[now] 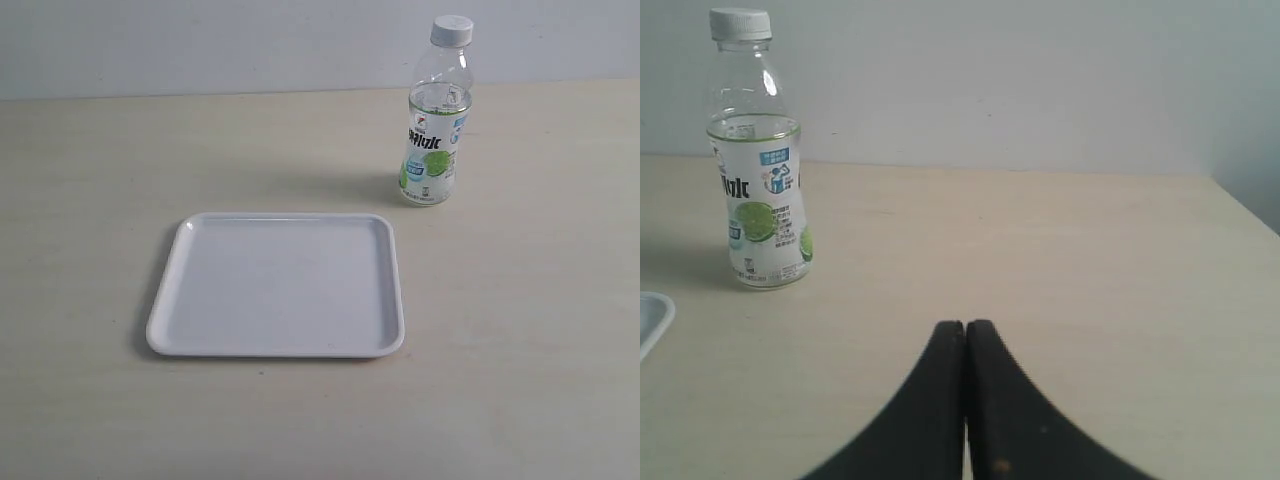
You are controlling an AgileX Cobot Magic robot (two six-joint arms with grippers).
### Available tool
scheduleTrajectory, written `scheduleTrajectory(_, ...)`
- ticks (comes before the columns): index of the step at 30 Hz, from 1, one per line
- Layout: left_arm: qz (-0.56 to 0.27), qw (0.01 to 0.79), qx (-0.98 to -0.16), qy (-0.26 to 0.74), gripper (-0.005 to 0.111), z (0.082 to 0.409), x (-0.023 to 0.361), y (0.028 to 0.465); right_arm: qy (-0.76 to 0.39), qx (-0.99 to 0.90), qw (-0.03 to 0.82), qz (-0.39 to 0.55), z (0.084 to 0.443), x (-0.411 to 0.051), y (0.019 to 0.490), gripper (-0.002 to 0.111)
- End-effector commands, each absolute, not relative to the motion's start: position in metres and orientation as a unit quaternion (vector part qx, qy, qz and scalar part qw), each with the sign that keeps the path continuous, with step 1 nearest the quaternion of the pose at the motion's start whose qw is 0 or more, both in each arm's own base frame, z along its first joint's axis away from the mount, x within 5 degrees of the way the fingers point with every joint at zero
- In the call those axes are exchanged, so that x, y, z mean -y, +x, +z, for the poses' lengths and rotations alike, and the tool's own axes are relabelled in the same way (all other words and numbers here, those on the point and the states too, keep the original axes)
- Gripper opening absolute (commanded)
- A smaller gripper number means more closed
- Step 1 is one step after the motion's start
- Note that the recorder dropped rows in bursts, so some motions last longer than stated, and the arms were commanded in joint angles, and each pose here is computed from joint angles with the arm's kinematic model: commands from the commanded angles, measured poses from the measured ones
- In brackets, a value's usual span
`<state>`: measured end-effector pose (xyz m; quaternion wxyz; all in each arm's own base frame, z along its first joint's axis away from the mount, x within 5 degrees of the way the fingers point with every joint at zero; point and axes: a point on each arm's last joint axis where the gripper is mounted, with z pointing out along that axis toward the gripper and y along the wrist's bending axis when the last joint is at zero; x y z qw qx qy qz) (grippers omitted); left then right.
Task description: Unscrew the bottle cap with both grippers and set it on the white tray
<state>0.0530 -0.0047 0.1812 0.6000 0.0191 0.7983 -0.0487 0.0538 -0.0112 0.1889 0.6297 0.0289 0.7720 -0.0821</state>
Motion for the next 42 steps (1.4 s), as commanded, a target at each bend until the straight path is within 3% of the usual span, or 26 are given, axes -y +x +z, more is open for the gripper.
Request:
scheduleTrajectory(1, -0.05, 0.604, -0.795, 0.017, 0.0, 0.181, 0.005, 0.053, 0.019, -0.766, 0.637, -0.091, 0.19, 0.011, 0.054, 0.0)
scheduleTrajectory(3, -0.05, 0.604, -0.795, 0.017, 0.0, 0.181, 0.005, 0.053, 0.024, -0.74, 0.667, -0.076, 0.196, 0.01, 0.055, 0.0)
scheduleTrajectory(6, -0.05, 0.604, -0.795, 0.017, 0.0, 0.181, 0.005, 0.053, 0.142, -0.701, 0.696, 0.068, 0.203, 0.006, 0.056, 0.0)
scheduleTrajectory(16, -0.05, 0.604, -0.795, 0.017, 0.0, 0.181, 0.005, 0.053, 0.16, -0.535, 0.821, 0.119, 0.24, 0.009, 0.049, 0.0)
scheduleTrajectory(26, -0.05, 0.604, -0.795, 0.017, 0.0, 0.181, 0.005, 0.053, 0.111, -0.421, 0.898, 0.067, 0.262, 0.009, 0.036, 0.0)
scheduleTrajectory(30, -0.05, 0.604, -0.795, 0.017, 0.0, 0.181, 0.005, 0.053, 0.072, -0.437, 0.896, -0.021, 0.284, 0.01, 0.044, 0.0)
scheduleTrajectory(36, -0.05, 0.604, -0.795, 0.017, 0.0, 0.181, 0.005, 0.053, 0.033, -0.536, 0.842, -0.045, 0.314, 0.012, 0.104, 0.0)
scheduleTrajectory(39, -0.05, 0.604, -0.795, 0.017, 0.0, 0.181, 0.005, 0.053, 0.052, -0.615, 0.787, -0.011, 0.304, 0.015, 0.15, 0.0)
scheduleTrajectory(42, -0.05, 0.604, -0.795, 0.017, 0.0, 0.181, 0.005, 0.053, -0.008, -0.7, 0.714, -0.019, 0.275, 0.013, 0.197, 0.0)
